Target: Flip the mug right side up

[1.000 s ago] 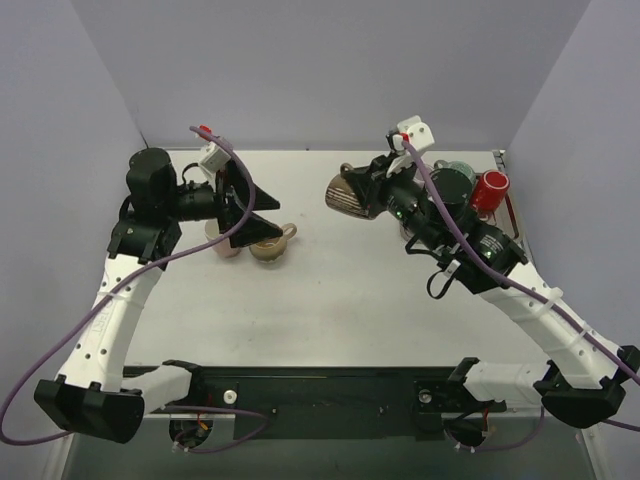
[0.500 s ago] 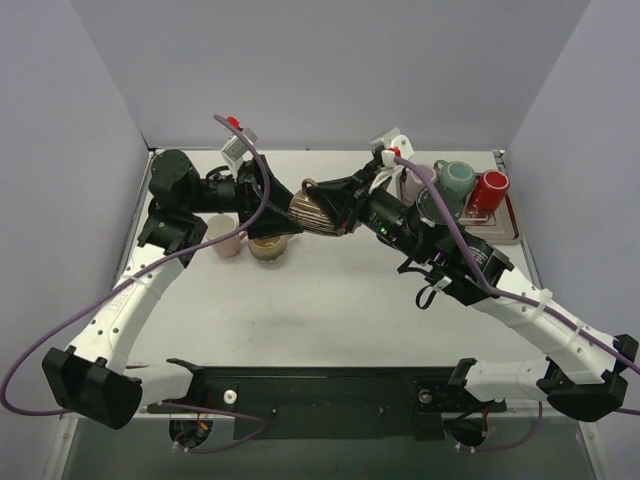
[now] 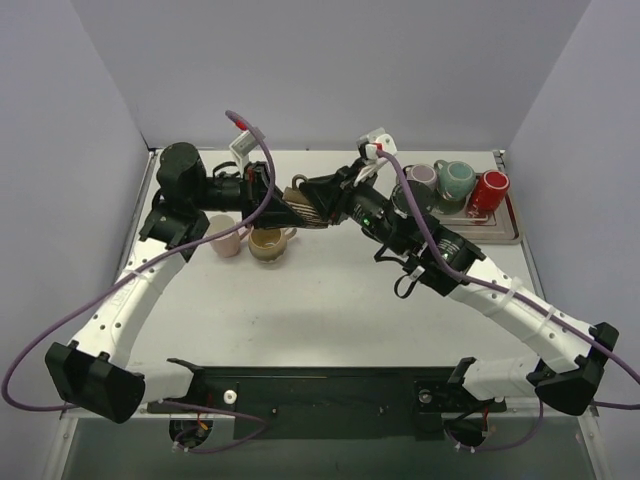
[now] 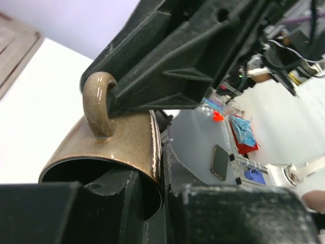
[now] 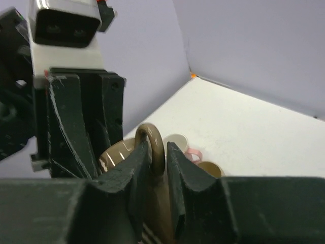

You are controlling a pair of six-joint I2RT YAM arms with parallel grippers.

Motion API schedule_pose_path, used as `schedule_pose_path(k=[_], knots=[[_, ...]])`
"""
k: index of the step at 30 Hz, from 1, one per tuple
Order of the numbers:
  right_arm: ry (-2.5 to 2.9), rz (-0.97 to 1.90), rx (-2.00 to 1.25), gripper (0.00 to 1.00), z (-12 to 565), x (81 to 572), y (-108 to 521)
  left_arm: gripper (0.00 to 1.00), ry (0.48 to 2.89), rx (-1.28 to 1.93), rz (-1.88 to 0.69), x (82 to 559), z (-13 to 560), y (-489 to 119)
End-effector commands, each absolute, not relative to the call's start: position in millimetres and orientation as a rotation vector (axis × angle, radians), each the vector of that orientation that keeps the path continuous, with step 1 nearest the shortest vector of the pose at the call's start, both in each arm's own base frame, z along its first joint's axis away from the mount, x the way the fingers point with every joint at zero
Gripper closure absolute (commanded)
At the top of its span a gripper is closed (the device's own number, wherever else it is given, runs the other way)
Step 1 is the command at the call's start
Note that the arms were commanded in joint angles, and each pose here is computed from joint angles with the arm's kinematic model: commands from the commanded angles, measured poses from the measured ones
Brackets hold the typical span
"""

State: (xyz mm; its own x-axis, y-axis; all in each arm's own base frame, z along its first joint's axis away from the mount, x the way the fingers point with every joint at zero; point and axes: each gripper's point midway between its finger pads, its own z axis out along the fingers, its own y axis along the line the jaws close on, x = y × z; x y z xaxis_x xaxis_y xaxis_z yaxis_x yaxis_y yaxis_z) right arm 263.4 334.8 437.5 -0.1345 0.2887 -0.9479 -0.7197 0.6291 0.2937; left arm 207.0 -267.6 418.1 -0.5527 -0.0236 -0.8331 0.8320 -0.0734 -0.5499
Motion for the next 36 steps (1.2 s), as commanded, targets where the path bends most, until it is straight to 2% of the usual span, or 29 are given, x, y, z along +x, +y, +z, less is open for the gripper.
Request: schedule_pose_path(k=[1, 2, 3, 4, 7, 9, 13, 15, 18, 24, 32, 36], knots=[[1.533, 0.716, -0.328, 0.65, 431, 289, 308, 1.0, 1.725, 0.836, -1.334, 248, 384, -235], [1.604, 0.641, -0.349, 0.45, 412, 291, 302, 1.0, 1.931, 0.734, -1.124, 260, 360, -215], [1.617, 0.542, -0.312, 0.36, 413, 300, 286, 1.0, 1.903, 0.854, -0.915, 270, 349, -202], [1.679, 0.471, -0.326, 0.27, 397, 300, 277, 1.0, 2.012, 0.795, -0.681, 281, 330, -173], [1.733, 0.283, -0.298, 0.18, 376, 308, 246, 1.0, 2.106, 0.905, -0.313, 277, 295, -115], [1.766, 0.227, -0.302, 0.18, 361, 309, 235, 1.0, 2.264, 0.97, -0.118, 259, 257, -72], [1.814, 0.161, -0.324, 0.18, 335, 308, 224, 1.0, 2.565, 1.095, -0.017, 218, 187, -20], [1.827, 0.128, -0.323, 0.18, 327, 310, 219, 1.0, 2.649, 1.065, 0.025, 221, 162, -5], [1.855, 0.104, -0.314, 0.17, 314, 313, 213, 1.0, 2.631, 1.022, 0.07, 244, 141, 0], [1.889, 0.086, -0.267, 0.17, 300, 316, 192, 1.0, 2.619, 0.982, -0.068, 267, 107, -19], [1.882, 0.062, -0.236, 0.17, 299, 311, 172, 1.0, 2.66, 0.783, 0.027, 293, 110, 46], [1.884, 0.035, -0.222, 0.17, 297, 314, 164, 1.0, 2.623, 0.771, 0.009, 322, 105, 52]])
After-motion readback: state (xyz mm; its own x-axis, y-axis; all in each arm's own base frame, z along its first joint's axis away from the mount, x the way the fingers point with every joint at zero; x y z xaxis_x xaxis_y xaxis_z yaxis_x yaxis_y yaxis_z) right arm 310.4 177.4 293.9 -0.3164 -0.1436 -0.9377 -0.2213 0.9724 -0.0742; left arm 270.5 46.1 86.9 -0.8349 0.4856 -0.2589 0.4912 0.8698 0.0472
